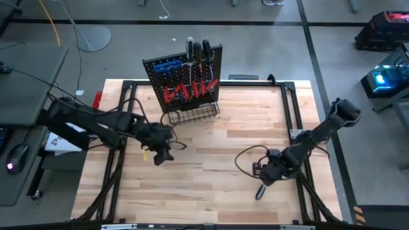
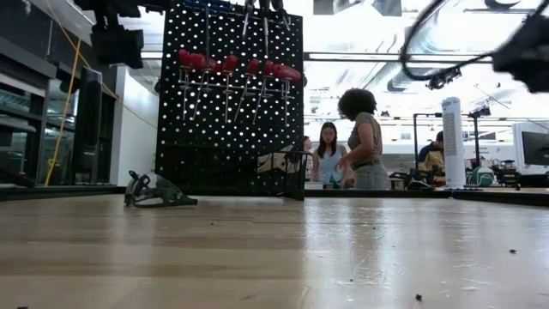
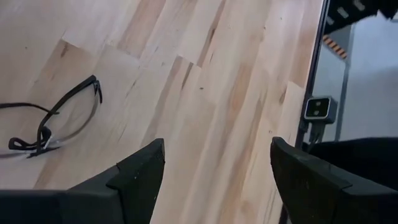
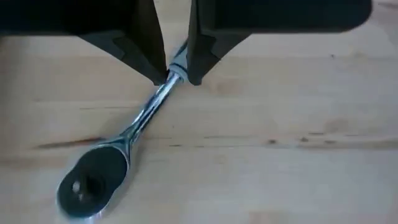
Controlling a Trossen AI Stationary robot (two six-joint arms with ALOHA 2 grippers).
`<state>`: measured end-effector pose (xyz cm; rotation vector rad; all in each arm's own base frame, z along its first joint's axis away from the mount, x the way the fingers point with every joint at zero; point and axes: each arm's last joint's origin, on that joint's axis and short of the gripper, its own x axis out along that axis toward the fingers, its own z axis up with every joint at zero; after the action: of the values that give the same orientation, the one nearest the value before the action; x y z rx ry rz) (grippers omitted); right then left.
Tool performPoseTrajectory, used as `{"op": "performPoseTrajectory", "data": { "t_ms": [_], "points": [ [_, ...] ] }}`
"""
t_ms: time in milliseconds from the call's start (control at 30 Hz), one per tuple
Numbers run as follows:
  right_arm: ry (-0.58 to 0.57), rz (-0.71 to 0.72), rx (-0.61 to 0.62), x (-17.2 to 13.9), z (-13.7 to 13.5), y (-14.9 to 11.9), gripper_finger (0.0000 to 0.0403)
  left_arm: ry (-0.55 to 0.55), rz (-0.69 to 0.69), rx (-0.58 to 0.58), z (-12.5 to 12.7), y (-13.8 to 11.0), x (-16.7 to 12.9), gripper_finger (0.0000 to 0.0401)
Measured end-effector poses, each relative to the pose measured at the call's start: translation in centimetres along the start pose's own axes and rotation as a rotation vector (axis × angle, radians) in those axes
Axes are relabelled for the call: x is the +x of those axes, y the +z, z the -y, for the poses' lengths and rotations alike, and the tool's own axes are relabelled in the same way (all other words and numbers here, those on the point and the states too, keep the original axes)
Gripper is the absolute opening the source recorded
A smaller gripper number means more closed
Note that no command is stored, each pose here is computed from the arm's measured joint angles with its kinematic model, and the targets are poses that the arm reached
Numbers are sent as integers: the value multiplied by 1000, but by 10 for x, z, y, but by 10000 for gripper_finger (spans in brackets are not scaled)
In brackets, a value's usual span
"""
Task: Hang tools onto peg board
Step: Put the black ratchet socket wrench in the wire basket on the peg board
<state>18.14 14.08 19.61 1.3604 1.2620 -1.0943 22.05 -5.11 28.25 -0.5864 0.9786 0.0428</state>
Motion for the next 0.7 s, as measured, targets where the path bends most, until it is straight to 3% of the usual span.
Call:
{"op": "performPoseTrajectory", "data": {
  "t_ms": [233, 400, 533, 700],
  "points": [
    [0, -35, 67, 33, 14, 3, 92, -17, -6, -54, -4, 3, -3, 268],
    [27, -14, 68, 36, 12, 7, 153, -23, -12, -88, -5, 3, -3, 268],
    [-31, -1, 90, 36, 16, 10, 204, -22, -10, -96, -5, 4, -3, 268],
    [-57, -17, 109, 44, 19, 14, 223, -17, -4, -106, -7, 5, -4, 268]
  ]
}}
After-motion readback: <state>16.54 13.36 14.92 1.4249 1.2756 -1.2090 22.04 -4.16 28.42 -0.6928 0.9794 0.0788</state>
